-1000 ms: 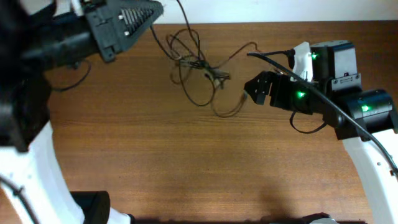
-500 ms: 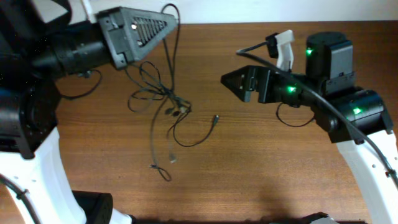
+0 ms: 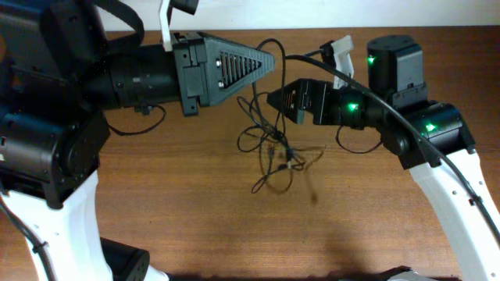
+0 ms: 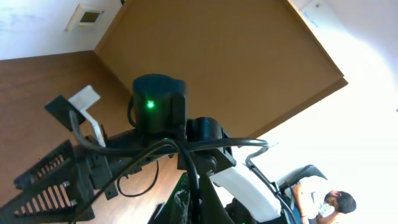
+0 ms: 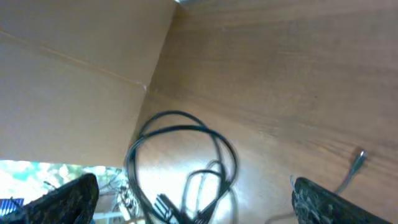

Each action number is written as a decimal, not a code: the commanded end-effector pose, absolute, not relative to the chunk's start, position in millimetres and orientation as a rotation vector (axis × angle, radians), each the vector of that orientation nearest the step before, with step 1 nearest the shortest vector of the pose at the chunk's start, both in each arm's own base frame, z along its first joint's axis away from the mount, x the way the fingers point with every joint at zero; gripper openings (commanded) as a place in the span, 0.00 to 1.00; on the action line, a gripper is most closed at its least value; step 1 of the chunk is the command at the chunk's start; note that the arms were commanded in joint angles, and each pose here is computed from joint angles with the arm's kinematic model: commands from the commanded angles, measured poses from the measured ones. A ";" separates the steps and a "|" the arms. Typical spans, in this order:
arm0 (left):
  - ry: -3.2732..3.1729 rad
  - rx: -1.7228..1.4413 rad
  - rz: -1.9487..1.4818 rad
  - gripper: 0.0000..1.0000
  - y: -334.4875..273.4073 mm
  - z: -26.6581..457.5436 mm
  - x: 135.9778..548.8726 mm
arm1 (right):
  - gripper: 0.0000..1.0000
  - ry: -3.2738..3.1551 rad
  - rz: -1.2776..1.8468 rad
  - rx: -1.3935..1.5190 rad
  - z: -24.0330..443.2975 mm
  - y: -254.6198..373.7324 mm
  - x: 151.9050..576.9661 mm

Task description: Untangle cables

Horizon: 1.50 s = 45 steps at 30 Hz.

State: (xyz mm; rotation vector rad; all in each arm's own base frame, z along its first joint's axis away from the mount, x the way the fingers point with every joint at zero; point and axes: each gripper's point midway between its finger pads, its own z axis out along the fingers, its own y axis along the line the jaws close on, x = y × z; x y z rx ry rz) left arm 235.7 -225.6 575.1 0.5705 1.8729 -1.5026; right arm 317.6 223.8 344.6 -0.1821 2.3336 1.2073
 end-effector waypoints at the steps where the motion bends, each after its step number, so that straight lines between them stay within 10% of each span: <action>1: 1.860 0.592 -1.518 0.00 -226.7 577.8 231.2 | 0.99 2.370 1.166 -0.237 336.0 222.4 311.9; 37: 1.847 0.634 -1.564 0.00 -228.5 580.9 222.7 | 0.98 2.465 1.236 -0.376 277.5 301.3 327.0; 45: 2.032 0.251 -1.227 0.00 -200.3 540.7 277.5 | 0.98 2.475 1.079 -0.134 290.7 245.5 342.8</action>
